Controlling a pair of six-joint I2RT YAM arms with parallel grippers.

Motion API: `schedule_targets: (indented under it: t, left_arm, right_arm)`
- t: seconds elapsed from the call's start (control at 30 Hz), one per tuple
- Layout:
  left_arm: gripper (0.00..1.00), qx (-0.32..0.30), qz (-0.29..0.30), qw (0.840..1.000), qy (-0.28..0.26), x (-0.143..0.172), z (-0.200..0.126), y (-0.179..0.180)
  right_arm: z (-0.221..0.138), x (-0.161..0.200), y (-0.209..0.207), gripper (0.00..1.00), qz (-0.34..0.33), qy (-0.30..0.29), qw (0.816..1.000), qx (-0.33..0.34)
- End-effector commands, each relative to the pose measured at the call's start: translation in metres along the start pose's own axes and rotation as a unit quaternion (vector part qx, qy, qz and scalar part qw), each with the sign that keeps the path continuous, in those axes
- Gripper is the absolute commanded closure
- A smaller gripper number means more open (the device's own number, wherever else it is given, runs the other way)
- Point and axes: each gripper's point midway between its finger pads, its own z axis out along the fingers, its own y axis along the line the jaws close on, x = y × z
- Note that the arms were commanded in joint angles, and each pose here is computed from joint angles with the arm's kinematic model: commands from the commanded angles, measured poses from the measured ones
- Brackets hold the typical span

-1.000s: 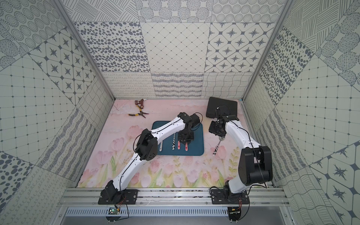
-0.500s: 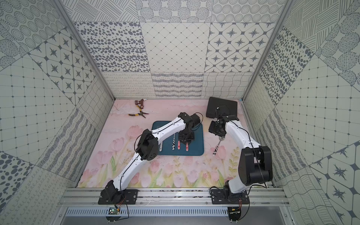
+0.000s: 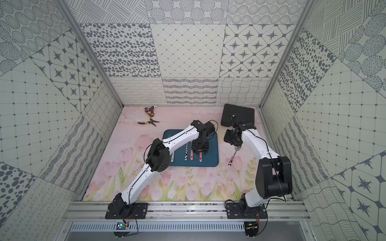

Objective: Set the spoon and fork side by side
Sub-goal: Place the fork on the tray, then pick up the spoon from the center of the board.

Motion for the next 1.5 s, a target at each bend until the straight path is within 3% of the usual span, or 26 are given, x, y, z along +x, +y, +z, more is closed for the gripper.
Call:
schedule_targets:
  t: [0.0, 0.2, 0.33, 0.57, 0.73, 1.07, 1.27, 1.47]
  left_arm:
    - [0.48, 0.013, 0.023, 0.999, -0.045, -0.011, -0.041, -0.001]
    - [0.42, 0.025, 0.036, 0.992, -0.117, -0.022, -0.109, 0.012]
    - [0.42, 0.033, 0.002, 0.989, -0.143, -0.035, -0.141, 0.060]
    - [0.43, 0.047, -0.142, 0.979, -0.142, -0.034, -0.140, 0.204]
    - [0.43, 0.038, -0.178, 0.973, -0.141, -0.020, -0.136, 0.258]
    - [0.45, 0.053, -0.175, 0.976, -0.116, -0.024, -0.115, 0.268]
    - [0.48, 0.063, -0.172, 0.977, -0.110, -0.032, -0.112, 0.265]
    - [0.50, 0.068, -0.174, 0.977, -0.105, -0.035, -0.108, 0.263]
  right_arm:
    - [-0.007, -0.008, -0.004, 0.56, 0.001, -0.026, 1.000, 0.011]
    - [0.008, 0.008, -0.022, 0.52, 0.022, 0.005, 0.998, 0.051]
    - [0.027, 0.031, -0.029, 0.51, 0.053, 0.051, 0.996, 0.059]
    - [0.049, 0.064, -0.047, 0.49, 0.079, 0.100, 0.988, 0.091]
    - [0.046, 0.069, -0.055, 0.49, 0.093, 0.092, 0.985, 0.109]
    - [0.058, 0.089, -0.065, 0.50, 0.109, 0.120, 0.976, 0.144]
    - [0.064, 0.093, -0.070, 0.69, 0.111, 0.124, 0.973, 0.158]
    - [0.074, 0.104, -0.079, 0.75, 0.107, 0.141, 0.969, 0.175]
